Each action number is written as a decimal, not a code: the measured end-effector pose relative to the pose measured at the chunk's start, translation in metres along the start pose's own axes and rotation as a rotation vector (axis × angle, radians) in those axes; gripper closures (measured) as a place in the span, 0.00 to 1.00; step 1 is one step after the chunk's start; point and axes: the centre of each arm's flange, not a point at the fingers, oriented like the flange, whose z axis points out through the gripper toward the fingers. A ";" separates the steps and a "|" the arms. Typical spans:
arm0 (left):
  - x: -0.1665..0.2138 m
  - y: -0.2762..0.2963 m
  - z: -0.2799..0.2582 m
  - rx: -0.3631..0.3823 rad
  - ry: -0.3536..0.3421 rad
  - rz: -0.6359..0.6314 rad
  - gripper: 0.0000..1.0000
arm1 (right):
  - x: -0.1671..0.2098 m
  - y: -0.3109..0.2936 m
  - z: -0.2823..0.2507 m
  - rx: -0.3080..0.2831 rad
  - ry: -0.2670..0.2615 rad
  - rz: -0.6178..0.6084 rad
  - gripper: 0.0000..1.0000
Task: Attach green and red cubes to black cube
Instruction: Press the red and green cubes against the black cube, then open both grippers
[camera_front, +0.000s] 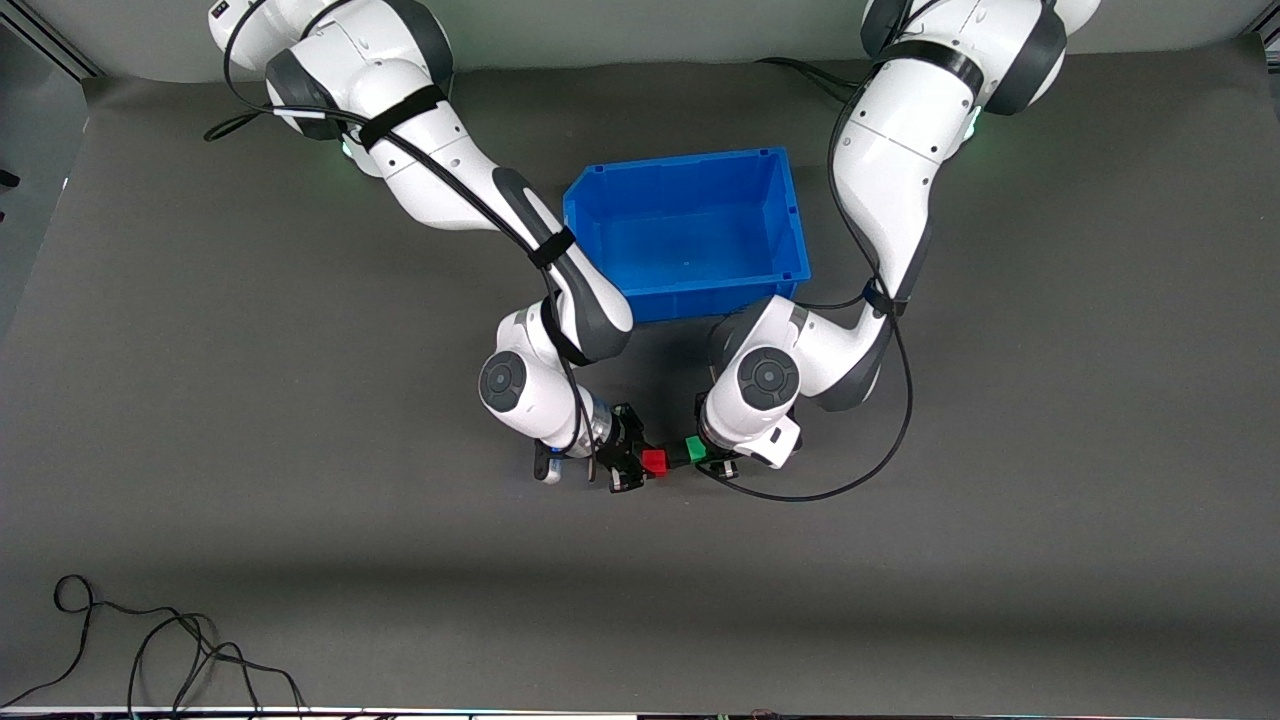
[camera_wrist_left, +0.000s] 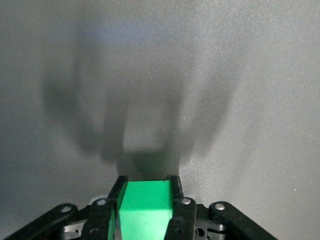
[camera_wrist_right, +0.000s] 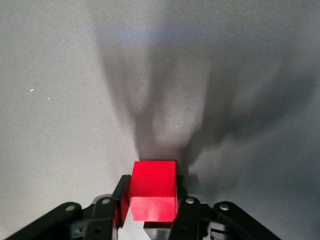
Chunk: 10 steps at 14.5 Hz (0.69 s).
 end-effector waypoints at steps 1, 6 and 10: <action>0.000 0.000 0.000 -0.001 0.000 0.000 0.63 | 0.000 0.000 0.000 0.001 0.000 0.000 0.60; -0.001 0.002 -0.002 -0.044 0.040 0.063 0.60 | -0.001 -0.002 -0.002 0.006 -0.001 -0.001 0.60; -0.004 0.005 -0.007 -0.067 0.048 0.086 0.25 | -0.001 -0.004 -0.003 0.009 -0.001 -0.002 0.60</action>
